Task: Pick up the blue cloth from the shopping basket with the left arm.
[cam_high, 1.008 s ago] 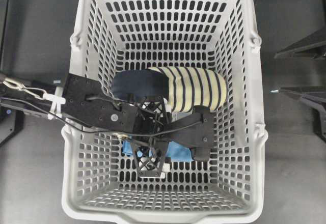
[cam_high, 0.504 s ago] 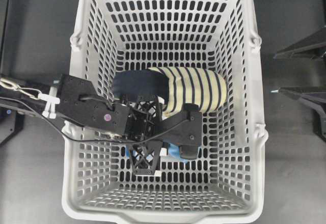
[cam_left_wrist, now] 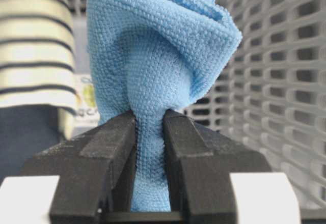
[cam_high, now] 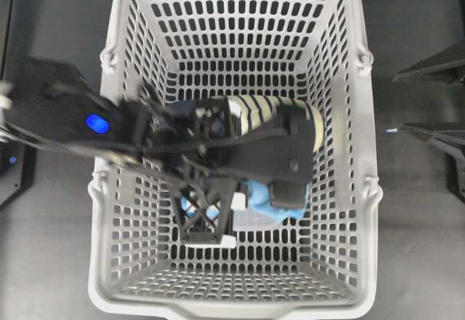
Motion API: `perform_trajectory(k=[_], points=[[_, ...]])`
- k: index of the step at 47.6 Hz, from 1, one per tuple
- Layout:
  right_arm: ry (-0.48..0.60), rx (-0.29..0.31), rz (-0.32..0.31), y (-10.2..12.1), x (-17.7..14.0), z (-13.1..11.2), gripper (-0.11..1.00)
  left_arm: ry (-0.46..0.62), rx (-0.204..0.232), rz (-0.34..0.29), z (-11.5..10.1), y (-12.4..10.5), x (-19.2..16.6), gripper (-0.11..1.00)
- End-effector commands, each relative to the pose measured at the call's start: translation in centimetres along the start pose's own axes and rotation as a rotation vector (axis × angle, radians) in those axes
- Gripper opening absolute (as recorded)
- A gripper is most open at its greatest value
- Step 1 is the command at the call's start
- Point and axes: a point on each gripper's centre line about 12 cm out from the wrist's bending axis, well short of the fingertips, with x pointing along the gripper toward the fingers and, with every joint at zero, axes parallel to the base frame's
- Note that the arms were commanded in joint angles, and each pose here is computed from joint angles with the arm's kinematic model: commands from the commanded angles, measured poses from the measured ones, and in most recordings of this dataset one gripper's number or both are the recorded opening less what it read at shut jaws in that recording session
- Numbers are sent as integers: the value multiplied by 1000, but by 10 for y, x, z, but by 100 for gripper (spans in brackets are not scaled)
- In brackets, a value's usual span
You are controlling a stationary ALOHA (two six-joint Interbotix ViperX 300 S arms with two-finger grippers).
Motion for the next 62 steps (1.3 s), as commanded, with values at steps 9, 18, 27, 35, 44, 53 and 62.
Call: perform_trajectory(k=[9,18,27,35,44,53,62], points=[[-17,3,0,0,0,4,76,-53,-12,6,20,5,-48,14],[-18,3,0,0,0,4,76,-59,-17,10,21,7,-49,14],[-23,3,0,0,-1,5,76,-58,-21,11,21,9,-49,14],[-26,3,1,0,-2,5,76,-60,-20,13,21,9,-49,14],[-31,3,1,0,-5,4,76,-84,-22,8,24,9,-49,14],[-35,8,2,0,-7,4,76,-123,-20,4,29,8,-49,14],[-46,8,3,0,-10,5,75,-131,-19,3,29,8,-49,14]])
